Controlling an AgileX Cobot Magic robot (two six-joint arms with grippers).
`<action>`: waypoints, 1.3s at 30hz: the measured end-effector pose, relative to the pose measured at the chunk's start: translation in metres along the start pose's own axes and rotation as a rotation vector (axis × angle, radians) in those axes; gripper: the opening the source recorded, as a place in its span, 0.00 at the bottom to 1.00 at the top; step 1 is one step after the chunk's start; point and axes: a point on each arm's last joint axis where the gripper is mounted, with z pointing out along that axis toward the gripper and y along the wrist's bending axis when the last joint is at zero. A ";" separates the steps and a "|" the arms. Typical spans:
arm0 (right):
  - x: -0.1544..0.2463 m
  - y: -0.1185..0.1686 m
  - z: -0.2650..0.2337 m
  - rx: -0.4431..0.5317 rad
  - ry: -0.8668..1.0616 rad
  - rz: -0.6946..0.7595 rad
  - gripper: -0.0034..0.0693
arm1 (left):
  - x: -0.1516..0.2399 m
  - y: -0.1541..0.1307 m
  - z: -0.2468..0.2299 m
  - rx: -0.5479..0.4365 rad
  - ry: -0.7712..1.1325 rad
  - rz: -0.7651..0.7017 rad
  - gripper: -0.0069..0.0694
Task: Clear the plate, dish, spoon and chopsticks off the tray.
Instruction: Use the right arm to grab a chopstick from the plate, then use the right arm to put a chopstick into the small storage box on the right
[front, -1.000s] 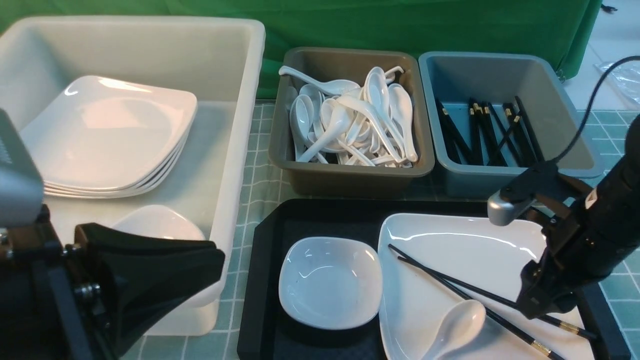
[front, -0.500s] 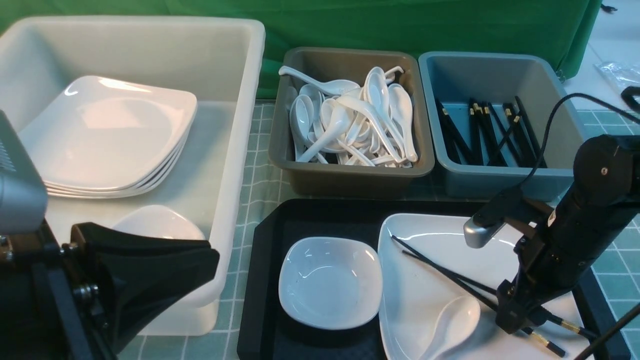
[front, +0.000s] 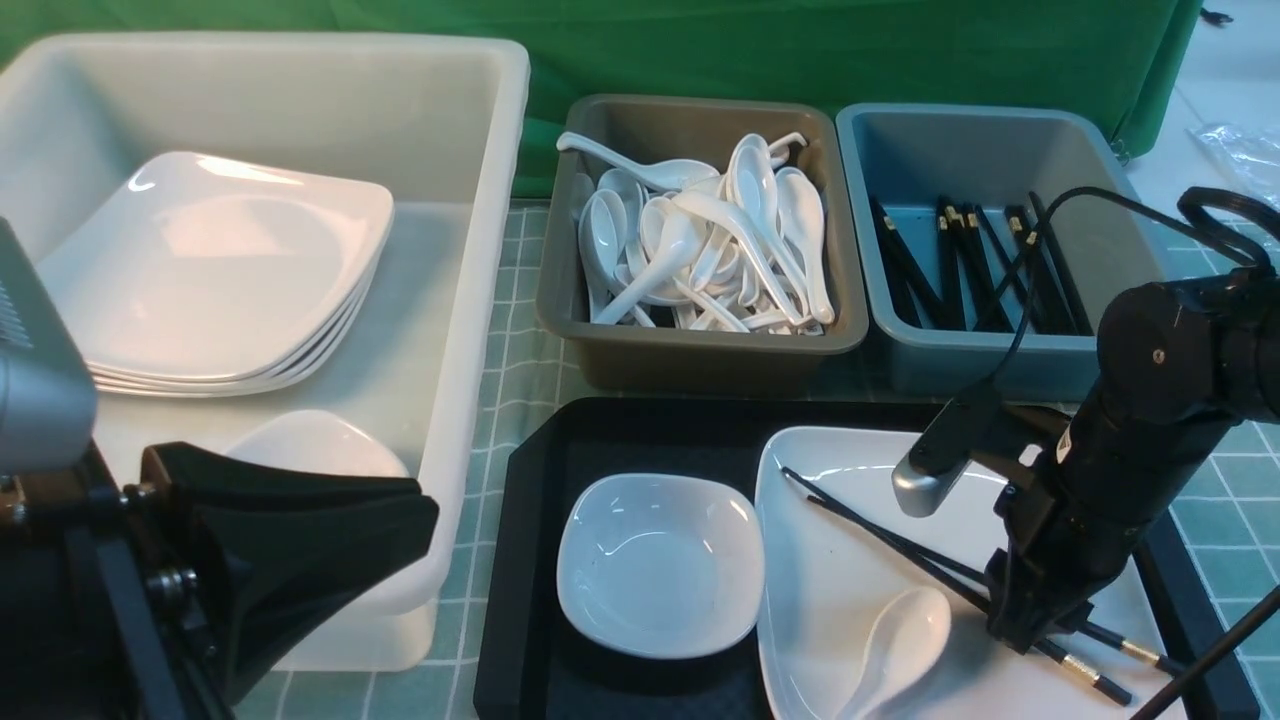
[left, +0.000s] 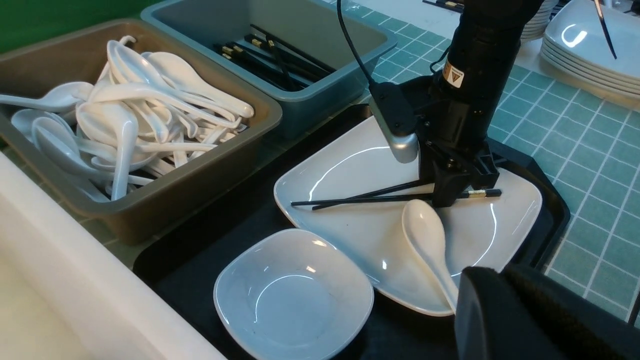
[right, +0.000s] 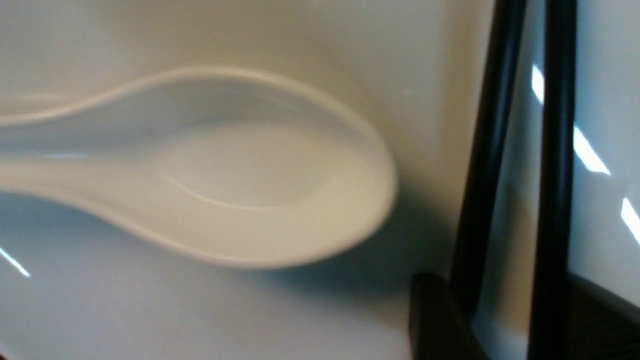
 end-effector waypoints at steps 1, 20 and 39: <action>0.000 0.001 0.000 -0.007 0.005 0.000 0.28 | 0.000 0.000 0.000 0.000 0.000 0.000 0.11; 0.022 0.043 -0.101 0.057 -0.175 0.026 0.15 | -0.003 0.002 0.000 -0.017 -0.029 0.004 0.11; -0.075 -0.180 -0.144 0.173 -0.631 0.698 0.15 | -0.019 0.010 -0.003 -0.110 -0.213 -0.021 0.11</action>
